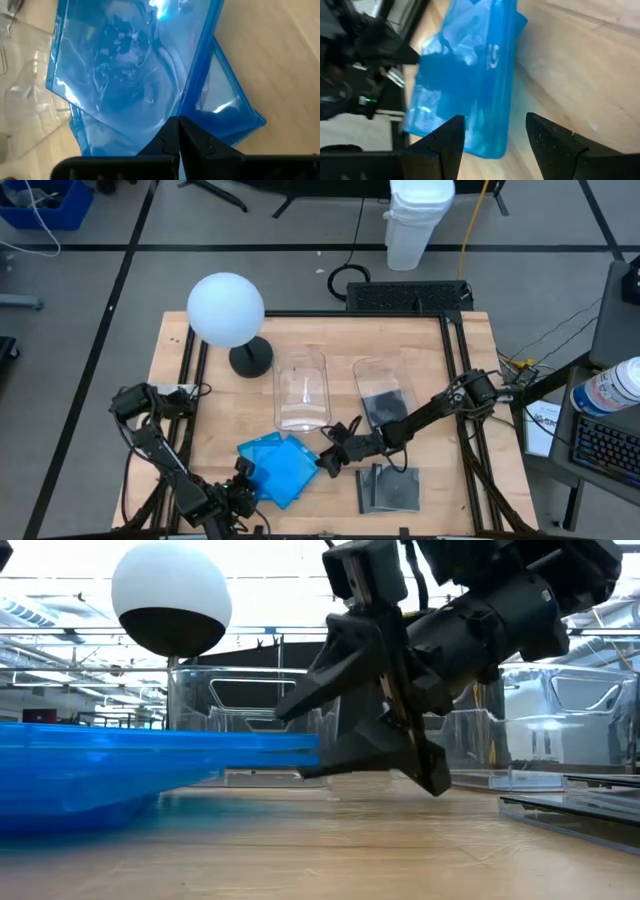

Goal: Pick & place jewel cases by type
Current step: Put the blue CD case into the left transparent bin

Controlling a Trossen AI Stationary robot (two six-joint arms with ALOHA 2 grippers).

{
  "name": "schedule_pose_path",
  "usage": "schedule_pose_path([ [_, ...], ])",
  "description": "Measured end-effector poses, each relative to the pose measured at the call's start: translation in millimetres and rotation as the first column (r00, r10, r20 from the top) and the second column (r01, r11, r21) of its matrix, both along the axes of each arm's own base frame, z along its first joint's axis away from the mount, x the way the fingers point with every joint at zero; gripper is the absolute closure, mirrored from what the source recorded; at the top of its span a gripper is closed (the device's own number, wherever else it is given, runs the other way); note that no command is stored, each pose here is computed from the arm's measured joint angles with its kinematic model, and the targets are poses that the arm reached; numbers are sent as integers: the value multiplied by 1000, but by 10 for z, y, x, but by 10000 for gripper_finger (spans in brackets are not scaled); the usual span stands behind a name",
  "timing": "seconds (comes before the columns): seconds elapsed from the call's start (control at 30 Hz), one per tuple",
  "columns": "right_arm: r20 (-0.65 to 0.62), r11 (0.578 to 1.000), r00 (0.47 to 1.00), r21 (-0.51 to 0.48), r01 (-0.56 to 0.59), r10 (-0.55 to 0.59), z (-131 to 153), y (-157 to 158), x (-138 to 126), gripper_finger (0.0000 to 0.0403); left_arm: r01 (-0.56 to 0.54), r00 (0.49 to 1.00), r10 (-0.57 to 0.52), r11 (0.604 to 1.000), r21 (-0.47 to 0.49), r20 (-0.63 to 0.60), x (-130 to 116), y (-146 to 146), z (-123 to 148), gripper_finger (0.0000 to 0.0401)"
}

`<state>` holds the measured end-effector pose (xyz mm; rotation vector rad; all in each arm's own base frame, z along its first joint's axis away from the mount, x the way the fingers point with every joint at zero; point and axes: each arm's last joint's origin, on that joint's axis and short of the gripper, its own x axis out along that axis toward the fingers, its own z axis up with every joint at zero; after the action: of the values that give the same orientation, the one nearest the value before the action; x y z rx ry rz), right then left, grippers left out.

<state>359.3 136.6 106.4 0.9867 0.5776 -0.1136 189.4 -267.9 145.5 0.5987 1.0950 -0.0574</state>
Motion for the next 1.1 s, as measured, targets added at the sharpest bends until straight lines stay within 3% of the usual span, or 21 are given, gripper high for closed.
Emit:
schedule_pose_path([
  [0.23,-88,991,995,-123,-54,43,114,75,129,202,-7,1000,7,1000,12,23,6,1,-9,382],
  [0.37,-69,981,997,-187,-58,46,206,117,191,202,-10,999,10,1000,15,38,18,4,-8,393],
  [0.6,-91,986,994,-153,-72,58,141,150,197,202,-20,997,19,1000,10,69,57,7,-12,383],
  [0.83,29,990,993,-85,-112,115,151,239,269,206,-46,996,43,998,32,83,133,19,-110,397],
  [1.1,85,984,983,-90,-156,163,199,263,290,256,-83,994,78,994,64,80,217,48,-291,389],
])
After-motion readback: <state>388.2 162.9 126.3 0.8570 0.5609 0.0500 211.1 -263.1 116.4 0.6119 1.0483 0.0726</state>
